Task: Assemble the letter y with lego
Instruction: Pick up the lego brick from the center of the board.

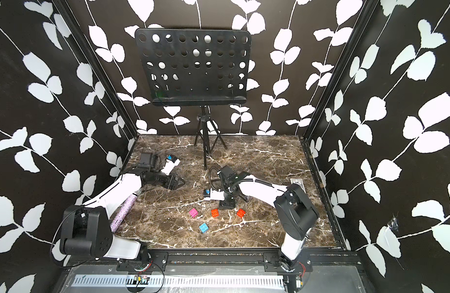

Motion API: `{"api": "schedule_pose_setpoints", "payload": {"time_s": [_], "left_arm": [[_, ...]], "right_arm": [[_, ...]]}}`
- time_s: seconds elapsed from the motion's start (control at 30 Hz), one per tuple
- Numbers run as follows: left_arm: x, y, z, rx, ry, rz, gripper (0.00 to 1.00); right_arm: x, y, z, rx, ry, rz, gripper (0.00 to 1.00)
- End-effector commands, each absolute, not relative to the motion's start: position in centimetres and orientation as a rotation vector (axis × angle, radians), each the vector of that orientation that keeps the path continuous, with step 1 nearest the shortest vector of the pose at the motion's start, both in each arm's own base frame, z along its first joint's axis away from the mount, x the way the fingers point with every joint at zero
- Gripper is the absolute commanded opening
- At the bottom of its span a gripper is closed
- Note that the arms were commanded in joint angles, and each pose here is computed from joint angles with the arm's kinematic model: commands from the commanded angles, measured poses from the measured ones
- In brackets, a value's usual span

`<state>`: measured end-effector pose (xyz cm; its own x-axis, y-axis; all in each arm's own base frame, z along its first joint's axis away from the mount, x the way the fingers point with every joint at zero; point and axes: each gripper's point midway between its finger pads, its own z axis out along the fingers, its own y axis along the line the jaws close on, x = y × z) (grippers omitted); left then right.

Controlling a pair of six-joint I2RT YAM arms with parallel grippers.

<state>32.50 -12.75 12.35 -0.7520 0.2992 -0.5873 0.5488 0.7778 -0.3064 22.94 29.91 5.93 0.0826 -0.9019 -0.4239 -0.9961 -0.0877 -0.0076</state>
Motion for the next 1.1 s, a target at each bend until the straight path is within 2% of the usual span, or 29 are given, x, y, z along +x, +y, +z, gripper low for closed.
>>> {"api": "schedule_pose_setpoints", "payload": {"time_s": [0.0,0.6,0.77,1.07], "left_arm": [[32.6,-12.3,13.3,0.58,2.405,-0.662,0.76],[32.6,-11.4,13.0,0.565,2.414,-0.625,0.76],[32.6,-11.2,12.9,0.57,2.415,-0.606,0.76],[32.6,-10.9,12.8,0.569,2.418,-0.587,0.76]], "right_arm": [[22.0,30.7,5.3,-2.188,1.802,0.475,0.53],[21.2,33.1,3.3,-2.222,1.78,0.526,0.49],[21.1,33.3,3.0,-2.212,1.788,0.533,0.44],[21.7,33.8,3.9,-2.119,1.826,0.533,0.28]]}}
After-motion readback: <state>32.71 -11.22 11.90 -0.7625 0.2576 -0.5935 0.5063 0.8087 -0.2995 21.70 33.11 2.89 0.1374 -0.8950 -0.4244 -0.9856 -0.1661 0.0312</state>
